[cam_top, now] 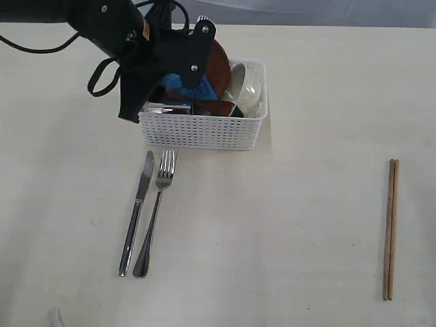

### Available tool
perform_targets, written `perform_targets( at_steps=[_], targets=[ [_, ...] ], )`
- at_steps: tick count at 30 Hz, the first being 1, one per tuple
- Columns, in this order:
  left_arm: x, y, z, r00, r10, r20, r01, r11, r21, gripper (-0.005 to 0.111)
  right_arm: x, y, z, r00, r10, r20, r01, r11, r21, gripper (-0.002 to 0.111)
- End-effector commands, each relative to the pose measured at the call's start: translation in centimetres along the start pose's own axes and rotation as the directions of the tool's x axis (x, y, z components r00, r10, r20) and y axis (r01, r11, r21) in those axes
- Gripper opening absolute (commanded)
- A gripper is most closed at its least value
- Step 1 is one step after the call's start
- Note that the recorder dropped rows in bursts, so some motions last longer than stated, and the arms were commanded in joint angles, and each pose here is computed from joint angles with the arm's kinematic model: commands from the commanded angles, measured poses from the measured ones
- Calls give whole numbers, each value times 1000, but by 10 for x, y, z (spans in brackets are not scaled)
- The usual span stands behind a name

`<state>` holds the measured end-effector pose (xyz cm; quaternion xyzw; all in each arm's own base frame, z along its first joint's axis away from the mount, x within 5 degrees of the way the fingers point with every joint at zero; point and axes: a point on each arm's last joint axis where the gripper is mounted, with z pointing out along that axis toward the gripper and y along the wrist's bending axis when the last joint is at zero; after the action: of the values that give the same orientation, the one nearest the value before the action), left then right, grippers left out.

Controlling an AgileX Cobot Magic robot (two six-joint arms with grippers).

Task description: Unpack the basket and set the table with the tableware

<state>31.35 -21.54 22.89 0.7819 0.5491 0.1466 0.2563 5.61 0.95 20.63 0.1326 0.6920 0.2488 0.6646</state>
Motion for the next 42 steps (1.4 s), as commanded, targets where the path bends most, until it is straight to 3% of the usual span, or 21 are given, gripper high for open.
perform_targets(
  at_steps=[1, 8, 11, 13, 15, 18, 19, 21, 24, 42],
  targets=[
    [1, 2, 11, 999, 29, -18, -29, 999, -28, 47, 1, -1, 0, 1000, 0, -2, 0, 1000, 8, 0],
    [12, 2, 26, 974, -169, -151, 162, 985, -56, 49, 1, -1, 0, 1000, 8, -4, -8, 1000, 9, 0],
    [17, 8, 26, 918, -330, -220, 324, 944, -65, 47, 1, -1, 0, 1000, 8, -4, -8, 1000, 9, 0],
    [15, 22, 21, 880, -435, -188, 429, 900, -74, 47, 1, -1, 0, 1000, 8, -4, -8, 1000, 9, 0],
    [9, 28, 15, 899, -409, -158, 410, 912, -25, 47, 1, -1, 0, 1000, 8, -4, -8, 1000, 9, 0],
    [5, 15, 10, 974, -156, -163, 188, 960, 206, 34, 1, -1, 0, 1000, 8, -4, -8, 1000, 9, 0],
    [6, 13, 11, 977, -134, -165, 169, 961, 220, 33, 1, -1, 0, 1000, 8, -4, -8, 1000, 9, 0],
    [6, 12, 16, 979, -119, -166, 154, 963, 220, 38, 1, -1, 0, 1000, 8, -4, -8, 1000, 9, 0],
    [5, 13, 24, 982, -106, -158, 137, 970, 200, 54, 1, -1, 0, 1000, 8, -4, -8, 1000, 9, 0],
    [7, 5, 58, 975, -107, -194, 146, 969, 201, 53, 1, -1, 0, 1000, 8, -6, -8, 1000, 6, 0]
  ],
)
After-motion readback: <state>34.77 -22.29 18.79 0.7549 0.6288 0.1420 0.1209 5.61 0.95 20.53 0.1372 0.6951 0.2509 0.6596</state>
